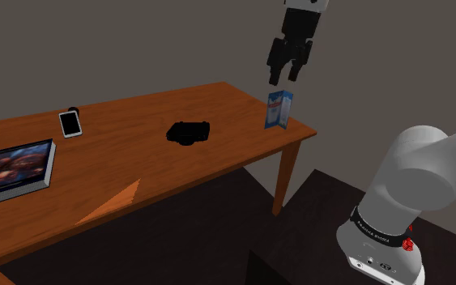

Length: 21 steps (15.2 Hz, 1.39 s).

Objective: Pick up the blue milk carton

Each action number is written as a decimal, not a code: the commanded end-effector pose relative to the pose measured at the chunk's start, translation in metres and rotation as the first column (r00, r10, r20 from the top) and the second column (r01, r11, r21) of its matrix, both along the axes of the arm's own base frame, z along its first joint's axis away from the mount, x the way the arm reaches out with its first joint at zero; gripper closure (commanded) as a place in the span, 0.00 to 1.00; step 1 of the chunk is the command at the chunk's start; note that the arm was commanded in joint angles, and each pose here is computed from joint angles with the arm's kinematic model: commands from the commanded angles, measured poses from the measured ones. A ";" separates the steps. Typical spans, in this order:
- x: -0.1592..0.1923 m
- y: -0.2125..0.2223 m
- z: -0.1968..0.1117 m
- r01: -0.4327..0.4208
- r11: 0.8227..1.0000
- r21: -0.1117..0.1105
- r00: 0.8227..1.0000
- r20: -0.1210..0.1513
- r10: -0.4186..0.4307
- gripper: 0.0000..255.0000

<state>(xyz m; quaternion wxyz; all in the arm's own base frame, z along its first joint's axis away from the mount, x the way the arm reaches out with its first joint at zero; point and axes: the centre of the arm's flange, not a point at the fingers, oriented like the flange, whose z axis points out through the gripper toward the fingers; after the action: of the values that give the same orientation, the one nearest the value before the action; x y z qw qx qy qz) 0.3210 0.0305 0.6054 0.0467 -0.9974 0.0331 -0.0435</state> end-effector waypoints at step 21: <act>0.047 -0.231 -0.101 -0.572 0.818 -0.063 0.820 -0.037 0.571 0.00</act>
<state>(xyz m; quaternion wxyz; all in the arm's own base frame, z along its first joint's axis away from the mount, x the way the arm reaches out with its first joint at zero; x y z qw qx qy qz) 0.3638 -0.1906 0.5086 0.0236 -0.9674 -0.2511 -0.0216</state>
